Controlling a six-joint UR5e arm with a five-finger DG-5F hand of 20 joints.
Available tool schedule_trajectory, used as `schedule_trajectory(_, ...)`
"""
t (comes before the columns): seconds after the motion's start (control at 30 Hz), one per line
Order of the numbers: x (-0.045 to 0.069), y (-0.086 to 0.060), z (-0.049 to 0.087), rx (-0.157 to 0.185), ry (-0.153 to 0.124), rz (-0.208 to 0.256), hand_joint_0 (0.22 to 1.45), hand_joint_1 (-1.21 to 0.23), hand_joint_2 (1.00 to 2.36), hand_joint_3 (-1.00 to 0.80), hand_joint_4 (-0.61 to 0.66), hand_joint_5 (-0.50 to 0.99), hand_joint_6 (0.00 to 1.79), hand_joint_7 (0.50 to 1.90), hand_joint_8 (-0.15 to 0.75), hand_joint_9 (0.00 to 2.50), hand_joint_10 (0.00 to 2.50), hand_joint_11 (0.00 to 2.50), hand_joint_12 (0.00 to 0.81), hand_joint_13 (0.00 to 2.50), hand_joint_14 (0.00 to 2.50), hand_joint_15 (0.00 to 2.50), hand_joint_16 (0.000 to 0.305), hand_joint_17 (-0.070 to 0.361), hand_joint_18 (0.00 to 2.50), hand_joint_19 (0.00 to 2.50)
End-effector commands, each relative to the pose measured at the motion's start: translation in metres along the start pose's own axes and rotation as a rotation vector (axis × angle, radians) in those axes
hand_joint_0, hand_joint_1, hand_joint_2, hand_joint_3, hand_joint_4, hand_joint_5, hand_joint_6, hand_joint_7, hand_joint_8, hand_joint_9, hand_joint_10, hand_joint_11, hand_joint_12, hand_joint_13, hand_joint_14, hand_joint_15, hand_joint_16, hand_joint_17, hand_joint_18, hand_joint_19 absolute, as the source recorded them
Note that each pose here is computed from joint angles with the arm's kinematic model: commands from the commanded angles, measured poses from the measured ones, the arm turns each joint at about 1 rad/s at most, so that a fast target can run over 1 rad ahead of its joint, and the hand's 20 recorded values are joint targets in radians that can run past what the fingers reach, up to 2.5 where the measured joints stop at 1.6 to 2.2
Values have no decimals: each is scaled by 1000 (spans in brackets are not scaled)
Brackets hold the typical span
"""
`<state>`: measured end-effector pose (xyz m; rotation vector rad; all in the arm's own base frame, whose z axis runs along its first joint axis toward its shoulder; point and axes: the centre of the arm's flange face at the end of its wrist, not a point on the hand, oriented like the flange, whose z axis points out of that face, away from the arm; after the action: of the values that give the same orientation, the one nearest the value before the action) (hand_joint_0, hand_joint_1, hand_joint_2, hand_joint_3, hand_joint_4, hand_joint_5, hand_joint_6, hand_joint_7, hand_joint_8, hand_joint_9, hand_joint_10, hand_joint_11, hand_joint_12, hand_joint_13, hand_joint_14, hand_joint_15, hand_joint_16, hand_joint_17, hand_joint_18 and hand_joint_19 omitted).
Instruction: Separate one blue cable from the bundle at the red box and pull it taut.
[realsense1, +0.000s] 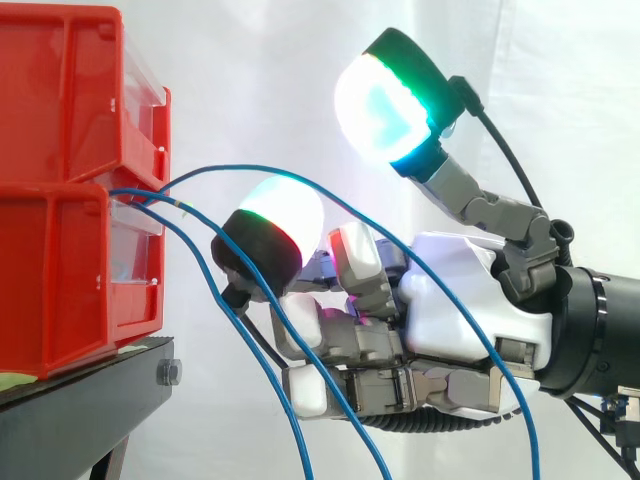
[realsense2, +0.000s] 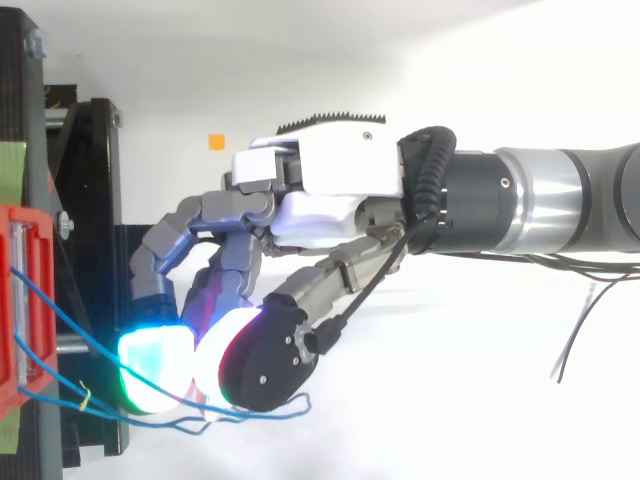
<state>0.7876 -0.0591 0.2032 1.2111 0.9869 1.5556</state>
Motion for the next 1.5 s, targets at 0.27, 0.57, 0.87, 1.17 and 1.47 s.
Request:
schedule_trajectory(0.27, -3, 0, 0, -3, 11, -1, 530, -623, 1000, -496, 351, -236, 829, 900, 527, 1424, 6, 150, 394, 813, 11, 254, 67, 150, 628, 470)
schedule_trajectory(0.57, -5, 1, -1, -4, 22, -3, 535, -618, 1001, -490, 336, -236, 830, 897, 523, 1417, 8, 186, 399, 817, 12, 271, 67, 150, 625, 489)
schedule_trajectory(0.87, -7, 3, -1, -8, 22, -4, 538, -615, 1000, -492, 327, -235, 830, 899, 502, 1486, 16, 397, 402, 839, 14, 311, 67, 151, 630, 499)
schedule_trajectory(1.17, -7, 3, -1, -8, 22, -4, 538, -612, 1000, -496, 307, -237, 831, 895, 482, 1478, 23, 573, 407, 853, 15, 348, 68, 152, 636, 516)
schedule_trajectory(1.47, -7, 3, -1, -8, 22, -5, 537, -614, 1000, -498, 301, -239, 833, 878, 491, 1274, 15, 382, 407, 841, 15, 353, 68, 152, 629, 533)
